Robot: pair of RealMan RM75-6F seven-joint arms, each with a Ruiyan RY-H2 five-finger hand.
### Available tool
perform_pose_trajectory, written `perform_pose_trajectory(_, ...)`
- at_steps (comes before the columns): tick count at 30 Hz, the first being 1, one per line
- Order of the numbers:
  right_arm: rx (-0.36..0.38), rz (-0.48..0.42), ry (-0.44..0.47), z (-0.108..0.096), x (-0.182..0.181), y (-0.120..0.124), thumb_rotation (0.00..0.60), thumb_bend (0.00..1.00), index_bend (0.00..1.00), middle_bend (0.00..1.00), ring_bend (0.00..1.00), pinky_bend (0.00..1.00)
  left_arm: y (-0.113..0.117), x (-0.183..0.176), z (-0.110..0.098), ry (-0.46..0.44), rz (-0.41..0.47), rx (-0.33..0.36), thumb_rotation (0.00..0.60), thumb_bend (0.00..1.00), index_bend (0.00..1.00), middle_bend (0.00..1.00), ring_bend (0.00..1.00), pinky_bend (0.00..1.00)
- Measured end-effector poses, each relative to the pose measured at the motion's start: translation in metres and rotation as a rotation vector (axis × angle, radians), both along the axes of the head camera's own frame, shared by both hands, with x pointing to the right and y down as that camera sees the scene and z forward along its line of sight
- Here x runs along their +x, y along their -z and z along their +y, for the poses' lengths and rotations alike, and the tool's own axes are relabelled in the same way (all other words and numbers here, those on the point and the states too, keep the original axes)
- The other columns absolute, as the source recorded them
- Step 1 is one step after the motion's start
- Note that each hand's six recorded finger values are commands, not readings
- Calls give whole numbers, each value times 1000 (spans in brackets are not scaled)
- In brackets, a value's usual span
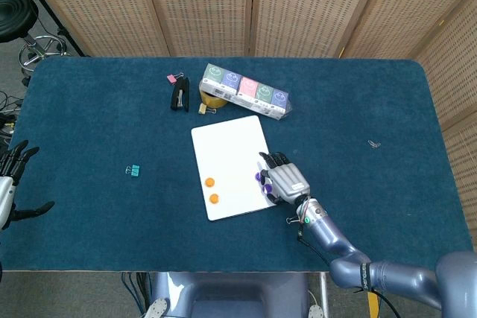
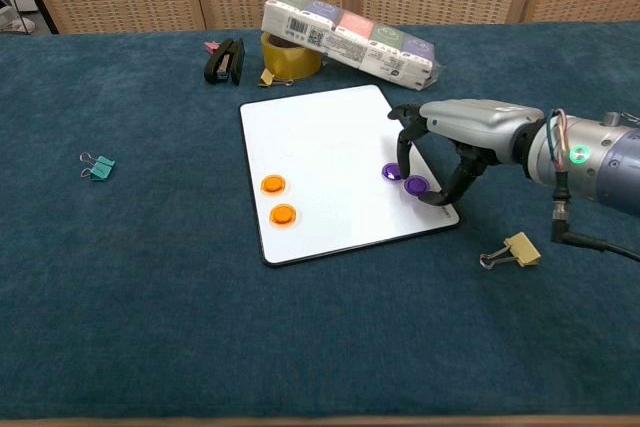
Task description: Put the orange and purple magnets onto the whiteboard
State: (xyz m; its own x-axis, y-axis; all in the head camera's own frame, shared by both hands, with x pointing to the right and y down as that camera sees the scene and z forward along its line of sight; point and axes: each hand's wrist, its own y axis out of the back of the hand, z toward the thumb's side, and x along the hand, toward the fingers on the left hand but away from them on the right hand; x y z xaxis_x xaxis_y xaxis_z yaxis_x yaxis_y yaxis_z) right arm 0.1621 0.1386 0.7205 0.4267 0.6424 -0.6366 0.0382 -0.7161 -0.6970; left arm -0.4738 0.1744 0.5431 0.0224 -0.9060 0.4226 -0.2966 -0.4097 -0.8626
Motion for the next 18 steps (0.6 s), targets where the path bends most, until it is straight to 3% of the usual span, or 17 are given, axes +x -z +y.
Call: perform_pose_trajectory(18,-22,11,-5,5,4,-7,600,358,510,0,0,0,1,0,0,3,2,3,600,65,123,0,0,0)
